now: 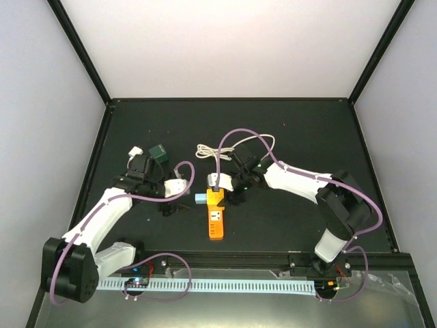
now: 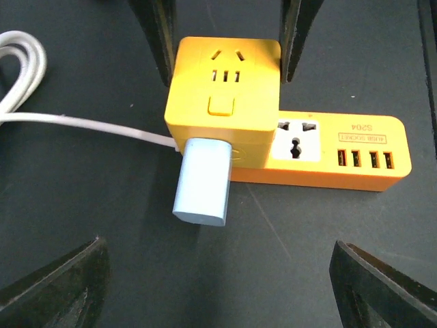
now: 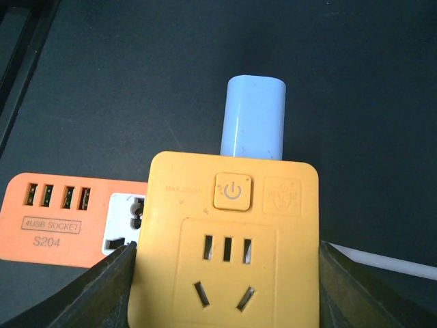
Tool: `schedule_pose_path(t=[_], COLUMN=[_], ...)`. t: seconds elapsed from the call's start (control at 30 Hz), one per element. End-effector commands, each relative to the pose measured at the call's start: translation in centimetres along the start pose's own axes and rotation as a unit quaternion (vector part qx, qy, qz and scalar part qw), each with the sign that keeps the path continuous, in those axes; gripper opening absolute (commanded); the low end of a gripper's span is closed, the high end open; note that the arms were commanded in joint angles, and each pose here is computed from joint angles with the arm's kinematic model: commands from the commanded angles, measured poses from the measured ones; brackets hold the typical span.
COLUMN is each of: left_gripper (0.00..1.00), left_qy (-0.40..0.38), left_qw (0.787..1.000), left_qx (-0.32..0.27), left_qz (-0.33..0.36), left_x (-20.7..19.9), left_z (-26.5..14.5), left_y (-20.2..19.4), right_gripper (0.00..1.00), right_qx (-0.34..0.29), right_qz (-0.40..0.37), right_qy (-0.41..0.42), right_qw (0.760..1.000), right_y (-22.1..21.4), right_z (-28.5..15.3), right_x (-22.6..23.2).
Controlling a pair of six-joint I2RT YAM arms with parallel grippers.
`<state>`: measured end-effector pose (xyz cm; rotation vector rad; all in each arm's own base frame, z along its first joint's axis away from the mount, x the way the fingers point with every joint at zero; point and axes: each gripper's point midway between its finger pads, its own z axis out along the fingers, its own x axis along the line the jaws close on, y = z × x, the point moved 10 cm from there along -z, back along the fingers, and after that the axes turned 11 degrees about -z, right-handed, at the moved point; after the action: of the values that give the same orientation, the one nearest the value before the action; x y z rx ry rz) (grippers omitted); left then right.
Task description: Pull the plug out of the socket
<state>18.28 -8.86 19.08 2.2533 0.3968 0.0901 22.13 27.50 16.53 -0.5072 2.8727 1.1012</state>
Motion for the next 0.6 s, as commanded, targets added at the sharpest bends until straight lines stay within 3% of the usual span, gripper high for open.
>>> schedule_pose_path(t=[0.0,0.57], left_gripper=[0.88,0.64], left_qy=[-0.021,-0.010], left_qw=[0.998,0.996], left_qx=[0.002,0.017], left_qz=[0.054,0.082], left_x=[0.1,0.5], left_z=[1.6,5.9], left_y=[0.5,0.3], right_gripper=[0.52,0.50], right_qx=[0.009,0.000], right_qz=[0.013,0.015], right_qy=[0.028,0.019], right_qw=[0.999,1.000], right_y=[-1.1,-1.2], right_z=[0.2,0.3], right_x=[1.4,1.6])
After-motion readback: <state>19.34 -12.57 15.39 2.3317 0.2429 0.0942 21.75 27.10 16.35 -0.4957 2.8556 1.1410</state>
